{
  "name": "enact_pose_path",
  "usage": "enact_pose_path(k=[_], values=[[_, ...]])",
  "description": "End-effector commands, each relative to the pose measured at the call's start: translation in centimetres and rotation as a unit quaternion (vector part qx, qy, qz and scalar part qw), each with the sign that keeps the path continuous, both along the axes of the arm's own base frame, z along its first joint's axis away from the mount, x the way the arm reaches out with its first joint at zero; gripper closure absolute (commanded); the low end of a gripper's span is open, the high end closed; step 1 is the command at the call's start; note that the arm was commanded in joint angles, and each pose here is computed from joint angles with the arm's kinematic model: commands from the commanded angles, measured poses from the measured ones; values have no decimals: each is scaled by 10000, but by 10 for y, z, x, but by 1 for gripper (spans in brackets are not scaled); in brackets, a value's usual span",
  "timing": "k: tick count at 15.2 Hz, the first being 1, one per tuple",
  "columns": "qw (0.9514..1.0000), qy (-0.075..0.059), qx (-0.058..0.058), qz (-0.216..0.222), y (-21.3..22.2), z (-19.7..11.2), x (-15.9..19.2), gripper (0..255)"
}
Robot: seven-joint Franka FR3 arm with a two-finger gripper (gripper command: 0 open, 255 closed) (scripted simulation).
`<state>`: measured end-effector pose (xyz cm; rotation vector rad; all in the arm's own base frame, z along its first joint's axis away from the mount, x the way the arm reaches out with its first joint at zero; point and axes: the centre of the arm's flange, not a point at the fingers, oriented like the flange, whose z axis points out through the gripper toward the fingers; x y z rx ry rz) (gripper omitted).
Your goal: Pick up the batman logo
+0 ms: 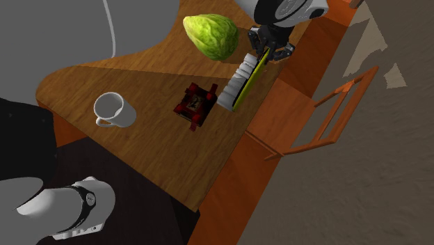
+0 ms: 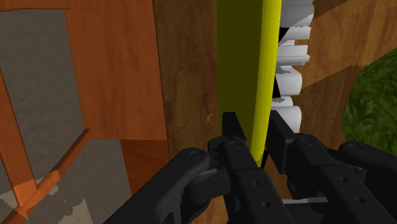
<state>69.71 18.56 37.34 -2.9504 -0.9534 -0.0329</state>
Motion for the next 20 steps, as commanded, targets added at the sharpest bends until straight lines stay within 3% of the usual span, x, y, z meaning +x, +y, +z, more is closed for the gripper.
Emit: enact_pose_path(k=[1,20], values=[[10000,3,0,1,0,0,0,255],[10000,3,1,1,1,79,0,255]])
